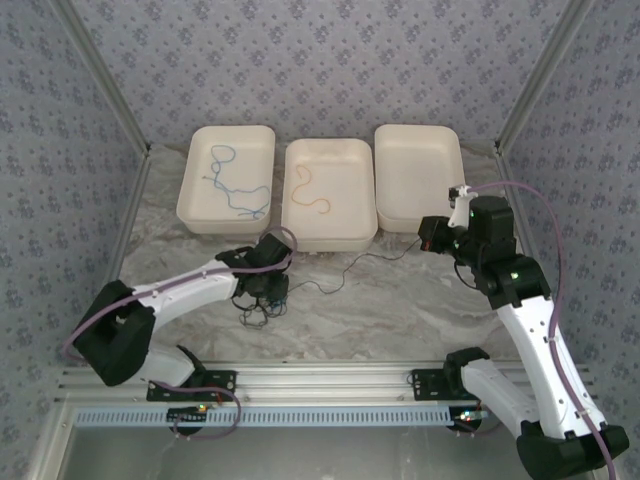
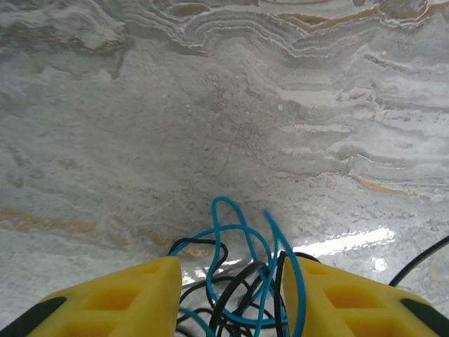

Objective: Untangle the cables

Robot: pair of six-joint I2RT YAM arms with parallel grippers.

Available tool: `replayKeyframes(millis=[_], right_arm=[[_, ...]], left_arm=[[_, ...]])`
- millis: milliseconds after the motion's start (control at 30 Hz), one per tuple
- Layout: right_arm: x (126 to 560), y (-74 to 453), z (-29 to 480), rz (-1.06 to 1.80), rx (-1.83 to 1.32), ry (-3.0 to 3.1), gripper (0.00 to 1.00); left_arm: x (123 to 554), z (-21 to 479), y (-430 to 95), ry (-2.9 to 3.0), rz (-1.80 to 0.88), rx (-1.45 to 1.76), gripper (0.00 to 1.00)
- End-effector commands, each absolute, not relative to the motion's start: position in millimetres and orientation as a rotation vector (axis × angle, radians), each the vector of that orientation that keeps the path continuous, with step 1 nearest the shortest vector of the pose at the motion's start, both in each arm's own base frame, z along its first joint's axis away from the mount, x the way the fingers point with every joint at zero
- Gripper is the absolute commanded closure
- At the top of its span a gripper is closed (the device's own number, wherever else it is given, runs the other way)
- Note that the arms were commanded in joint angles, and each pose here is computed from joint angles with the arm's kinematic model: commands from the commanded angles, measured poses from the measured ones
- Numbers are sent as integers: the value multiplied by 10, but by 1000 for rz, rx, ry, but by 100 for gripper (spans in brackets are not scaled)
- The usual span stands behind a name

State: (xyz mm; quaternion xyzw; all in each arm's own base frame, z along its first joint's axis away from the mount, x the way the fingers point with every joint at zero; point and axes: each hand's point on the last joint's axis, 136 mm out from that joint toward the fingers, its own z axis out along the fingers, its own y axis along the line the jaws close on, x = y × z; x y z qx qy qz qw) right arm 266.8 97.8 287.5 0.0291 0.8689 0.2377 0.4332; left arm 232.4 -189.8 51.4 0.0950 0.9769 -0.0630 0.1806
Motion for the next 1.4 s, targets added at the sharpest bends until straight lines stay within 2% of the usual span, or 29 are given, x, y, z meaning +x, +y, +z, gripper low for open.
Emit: replayKeyframes(millis=[0, 133, 300, 333, 433, 600, 800, 1067, 1233, 1300, 1367], right_arm=[[2657, 988, 2884, 613, 73, 2151, 100], [2647, 977, 2884, 607, 75, 2150, 100], [2656, 951, 2877, 593, 85, 2145, 100], [2657, 935, 2874, 583, 88, 2144, 100], [2635, 801, 2883, 514, 124, 2135, 100], [2557, 277, 2916, 322, 311, 2089, 100], [2602, -104, 3036, 288, 472, 2025, 100], [2674, -408, 3013, 267, 585, 2005, 100], [2628, -532, 2806, 232, 657, 2032, 100], [2651, -583, 2812, 209, 661, 2014, 100], [2717, -473, 2696, 271, 654, 2044, 100]], left_arm=[[2373, 484, -1949, 2760, -209, 243, 63], [2391, 435, -1961, 2762, -232, 219, 72], [2410, 447, -1985, 2748, -278, 173, 97], [2422, 468, -1948, 2740, -257, 157, 100], [2488, 682, -1644, 2661, -104, 47, 100], [2480, 1168, -827, 2518, 145, -246, 100], [2374, 1453, -198, 2410, 162, -522, 100], [2385, 2054, 89, 2269, 138, -605, 100], [2400, 2387, 384, 2193, 186, -697, 100], [2446, 2478, 381, 2177, 96, -719, 100], [2596, 2576, 95, 2180, -111, -628, 100]])
